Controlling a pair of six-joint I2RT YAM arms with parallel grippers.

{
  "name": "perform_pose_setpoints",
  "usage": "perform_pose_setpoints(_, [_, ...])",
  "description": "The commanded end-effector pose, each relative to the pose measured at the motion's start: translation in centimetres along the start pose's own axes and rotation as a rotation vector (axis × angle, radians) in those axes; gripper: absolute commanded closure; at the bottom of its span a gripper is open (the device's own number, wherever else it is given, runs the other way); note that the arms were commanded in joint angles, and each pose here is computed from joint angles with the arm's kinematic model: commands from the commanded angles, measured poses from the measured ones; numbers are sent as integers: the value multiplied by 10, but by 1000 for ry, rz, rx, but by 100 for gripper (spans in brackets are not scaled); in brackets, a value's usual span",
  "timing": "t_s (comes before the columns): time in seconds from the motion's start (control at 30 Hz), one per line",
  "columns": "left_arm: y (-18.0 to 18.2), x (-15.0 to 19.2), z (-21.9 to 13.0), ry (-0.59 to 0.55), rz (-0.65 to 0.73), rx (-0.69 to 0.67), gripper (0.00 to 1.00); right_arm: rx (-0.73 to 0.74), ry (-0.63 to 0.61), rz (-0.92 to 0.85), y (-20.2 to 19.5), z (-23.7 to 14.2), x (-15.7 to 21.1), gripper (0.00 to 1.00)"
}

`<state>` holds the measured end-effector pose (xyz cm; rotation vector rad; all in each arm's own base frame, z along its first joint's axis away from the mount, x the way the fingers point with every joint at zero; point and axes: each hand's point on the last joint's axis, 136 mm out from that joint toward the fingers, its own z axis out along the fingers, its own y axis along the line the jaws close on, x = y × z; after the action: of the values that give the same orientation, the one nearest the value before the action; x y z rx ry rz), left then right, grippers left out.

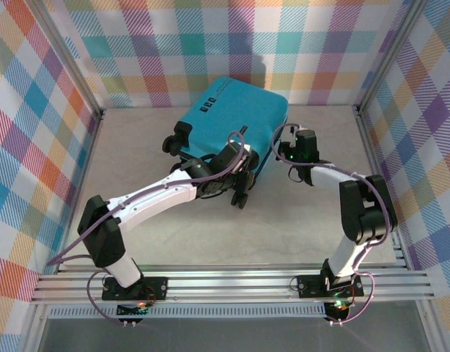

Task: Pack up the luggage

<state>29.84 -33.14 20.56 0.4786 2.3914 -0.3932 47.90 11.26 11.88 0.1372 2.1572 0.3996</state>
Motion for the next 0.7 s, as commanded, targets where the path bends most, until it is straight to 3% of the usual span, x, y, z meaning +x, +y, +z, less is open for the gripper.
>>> perform_pose_setpoints(0.0, [11,-14,-51,-96,-12,-23,100,207,-18,61,-55,5,-23,100])
perform_pose_setpoints(0.2, [29,1,-71,-113,-20,-55,100,274,-13,128,-98,11,-54,100])
perform_pose_setpoints(0.67, [62,14,-82,-118,-10,-138,100,216,28,115,-93,7,-50,100])
